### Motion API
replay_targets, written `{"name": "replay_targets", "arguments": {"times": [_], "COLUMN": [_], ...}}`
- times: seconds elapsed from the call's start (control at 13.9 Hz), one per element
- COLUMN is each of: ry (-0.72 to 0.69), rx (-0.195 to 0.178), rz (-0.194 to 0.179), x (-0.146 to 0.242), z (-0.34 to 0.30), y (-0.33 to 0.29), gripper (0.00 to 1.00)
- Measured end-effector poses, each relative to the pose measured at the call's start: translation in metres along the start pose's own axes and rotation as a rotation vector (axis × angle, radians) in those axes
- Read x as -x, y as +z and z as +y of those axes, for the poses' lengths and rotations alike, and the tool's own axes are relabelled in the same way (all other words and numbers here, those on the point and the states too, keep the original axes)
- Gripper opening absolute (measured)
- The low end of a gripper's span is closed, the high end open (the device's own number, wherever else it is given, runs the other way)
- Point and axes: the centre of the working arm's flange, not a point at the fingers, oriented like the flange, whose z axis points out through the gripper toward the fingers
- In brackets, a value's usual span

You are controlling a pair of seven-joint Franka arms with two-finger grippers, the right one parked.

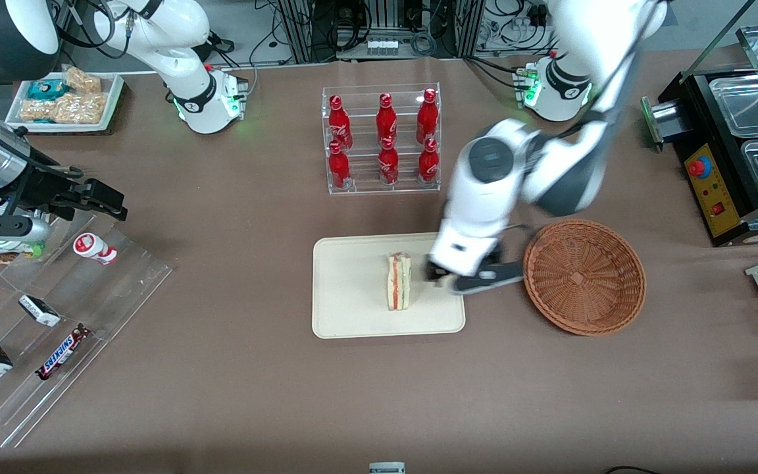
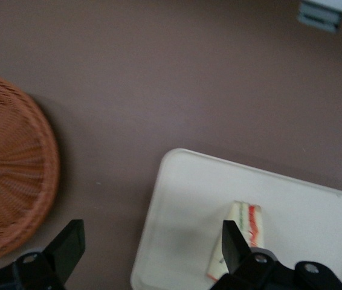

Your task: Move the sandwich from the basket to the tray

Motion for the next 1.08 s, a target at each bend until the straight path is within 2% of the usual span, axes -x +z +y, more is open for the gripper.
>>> {"name": "replay_targets", "arguments": {"times": [0.14, 0.29, 0.36, 0.58, 0.79, 0.87, 1.08], "ry": [-0.037, -0.002, 0.036, 0.172, 0.291, 0.306, 0.301], "rx": [-0.043, -0.087, -0.091, -0.053, -0.012, 0.002, 0.019], "rz": [0.001, -0.032, -0.053, -0.111, -0.147, -0.149, -0.111], "x": [-0.046, -0.063, -0.063, -0.053, -0.035, -0.035, -0.048], "z": [-0.077, -0.134, -0.154, -0.212, -0.266, -0.284, -0.308], "y": [-0.047, -0.073, -0.081, -0.095, -0.106, -0.112, -0.133], "gripper": [1.0, 1.0, 1.0, 1.0, 1.0, 1.0, 1.0]}}
